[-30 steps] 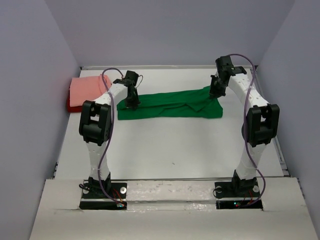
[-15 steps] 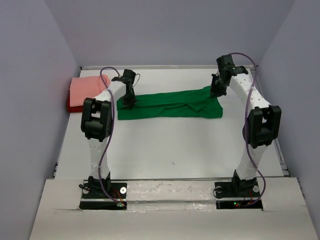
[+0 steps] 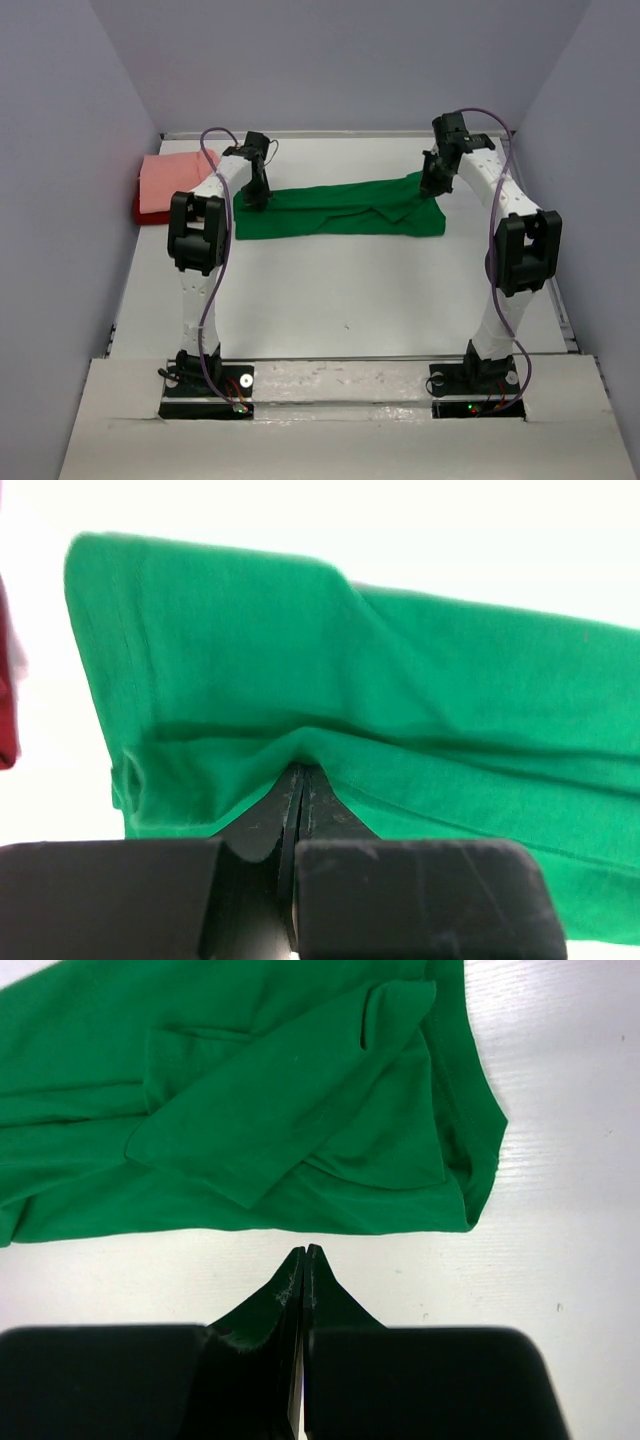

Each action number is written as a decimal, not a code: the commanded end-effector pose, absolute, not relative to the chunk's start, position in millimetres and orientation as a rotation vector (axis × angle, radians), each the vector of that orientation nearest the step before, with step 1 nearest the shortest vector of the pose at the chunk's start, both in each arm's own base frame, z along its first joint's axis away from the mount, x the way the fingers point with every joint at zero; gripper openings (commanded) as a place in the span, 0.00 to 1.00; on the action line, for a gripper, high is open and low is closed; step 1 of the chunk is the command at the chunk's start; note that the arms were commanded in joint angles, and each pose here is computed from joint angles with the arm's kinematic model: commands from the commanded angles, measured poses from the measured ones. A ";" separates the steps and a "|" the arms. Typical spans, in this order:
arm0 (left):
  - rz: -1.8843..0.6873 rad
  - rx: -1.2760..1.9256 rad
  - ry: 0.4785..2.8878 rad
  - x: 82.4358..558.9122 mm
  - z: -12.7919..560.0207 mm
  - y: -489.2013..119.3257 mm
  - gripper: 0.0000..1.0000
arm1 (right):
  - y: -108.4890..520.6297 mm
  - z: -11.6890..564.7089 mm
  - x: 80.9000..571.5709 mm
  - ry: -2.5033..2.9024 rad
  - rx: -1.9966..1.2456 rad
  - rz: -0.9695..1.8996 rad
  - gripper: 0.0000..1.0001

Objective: Fold and stack the t-shirts
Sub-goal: Fold the tshirt

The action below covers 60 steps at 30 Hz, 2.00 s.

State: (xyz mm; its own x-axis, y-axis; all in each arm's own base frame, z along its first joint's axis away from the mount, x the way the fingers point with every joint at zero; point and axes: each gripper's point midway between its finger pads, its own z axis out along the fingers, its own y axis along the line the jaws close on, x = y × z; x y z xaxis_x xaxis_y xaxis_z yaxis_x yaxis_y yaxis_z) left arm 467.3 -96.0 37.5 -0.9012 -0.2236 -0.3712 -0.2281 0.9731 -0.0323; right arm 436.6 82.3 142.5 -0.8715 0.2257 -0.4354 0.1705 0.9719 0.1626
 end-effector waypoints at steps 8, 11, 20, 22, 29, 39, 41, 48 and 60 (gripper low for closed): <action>0.034 -0.362 2.680 502.5 54.6 -78.5 0.07 | 93.9 135.3 423.3 2.657 0.260 0.220 0.00; 0.022 -0.352 2.671 505.3 56.5 -79.9 0.07 | 98.8 129.7 422.0 2.672 0.247 0.228 0.00; 0.134 -0.355 2.604 511.2 73.0 -60.2 0.08 | 116.7 131.9 421.0 2.670 0.195 0.228 0.00; 0.159 -0.376 2.568 511.1 87.9 -55.1 0.11 | 118.1 130.1 417.3 2.679 0.203 0.242 0.00; 0.151 -0.425 2.389 506.7 153.0 -44.8 0.22 | 119.2 106.6 411.6 2.726 0.207 0.215 0.00; -0.094 -0.277 2.359 499.3 187.1 -77.1 0.21 | 124.4 106.7 465.3 2.731 0.176 0.155 0.00; -0.153 -0.242 2.395 498.3 177.5 -86.4 0.20 | 135.1 109.0 484.8 2.731 0.146 0.203 0.00; -0.235 -0.196 2.443 495.3 156.2 -101.2 0.15 | 136.3 118.0 510.0 2.689 0.115 0.180 0.00; -0.235 -0.143 2.471 483.7 146.4 -112.7 0.14 | 109.2 134.9 466.9 2.646 0.205 0.068 0.00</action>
State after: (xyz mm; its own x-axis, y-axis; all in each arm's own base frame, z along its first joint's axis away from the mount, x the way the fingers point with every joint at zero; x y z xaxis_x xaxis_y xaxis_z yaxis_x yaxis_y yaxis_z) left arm 491.0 -101.1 134.1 -0.7917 -0.1974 -0.5782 -0.1039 0.9761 -0.1910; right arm 467.0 114.6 85.0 -0.9323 0.1293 -0.3377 0.1126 0.9913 0.0687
